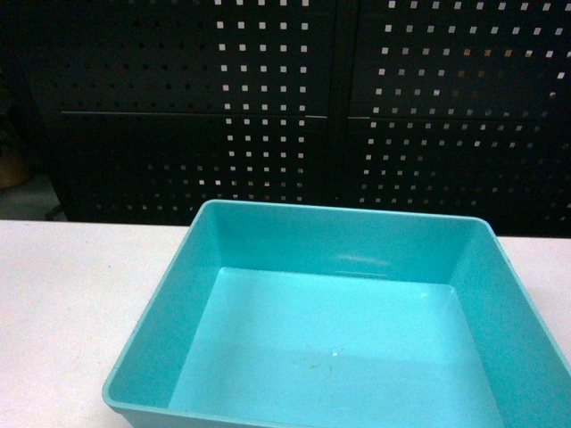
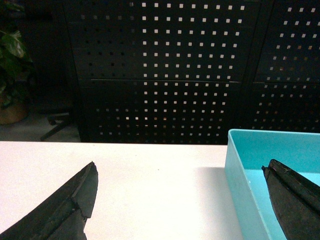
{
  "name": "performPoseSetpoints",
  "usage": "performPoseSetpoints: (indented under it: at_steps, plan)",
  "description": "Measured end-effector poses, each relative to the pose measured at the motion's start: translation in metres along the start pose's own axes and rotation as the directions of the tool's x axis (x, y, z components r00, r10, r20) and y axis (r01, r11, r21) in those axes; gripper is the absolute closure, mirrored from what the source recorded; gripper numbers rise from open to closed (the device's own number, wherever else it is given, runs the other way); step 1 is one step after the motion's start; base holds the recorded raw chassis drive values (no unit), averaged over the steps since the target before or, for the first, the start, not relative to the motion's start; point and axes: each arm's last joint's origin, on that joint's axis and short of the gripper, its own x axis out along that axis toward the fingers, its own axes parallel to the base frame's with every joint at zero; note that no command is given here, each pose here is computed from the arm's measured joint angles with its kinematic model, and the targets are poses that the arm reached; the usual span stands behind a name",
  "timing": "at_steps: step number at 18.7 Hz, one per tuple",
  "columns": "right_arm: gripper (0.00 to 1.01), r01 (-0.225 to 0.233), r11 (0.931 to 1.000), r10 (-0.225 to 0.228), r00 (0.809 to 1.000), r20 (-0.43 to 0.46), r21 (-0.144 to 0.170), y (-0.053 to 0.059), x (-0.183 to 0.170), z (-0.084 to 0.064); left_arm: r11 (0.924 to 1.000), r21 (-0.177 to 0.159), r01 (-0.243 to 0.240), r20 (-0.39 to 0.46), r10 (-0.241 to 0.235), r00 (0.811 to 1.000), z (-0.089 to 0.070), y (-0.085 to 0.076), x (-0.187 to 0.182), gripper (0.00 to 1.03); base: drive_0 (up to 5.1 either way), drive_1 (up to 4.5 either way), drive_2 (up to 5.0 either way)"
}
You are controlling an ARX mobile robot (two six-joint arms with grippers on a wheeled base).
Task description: Stack blue boxes stably on right
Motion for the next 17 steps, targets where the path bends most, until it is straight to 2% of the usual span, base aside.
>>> performPoseSetpoints:
  at_steps: [16, 17]
  plan:
    - [0.03, 0.000, 1.0000, 0.000, 1.000, 0.000, 0.000, 0.0000, 0.0000, 0.0000, 1.0000, 0.000, 0.000, 0.002, 0.000, 1.000, 0.0001, 0.0000, 0.0000, 0.05, 0.0, 0.00, 0.0]
    - [0.03, 0.000, 1.0000, 0.000, 1.000, 0.000, 0.000, 0.0000, 0.0000, 0.0000, 0.9999, 0.007, -0.011, 0.051, 0.011, 0.999, 0.0048, -0.0028, 0.0023, 0.05, 0.0, 0.00, 0.0]
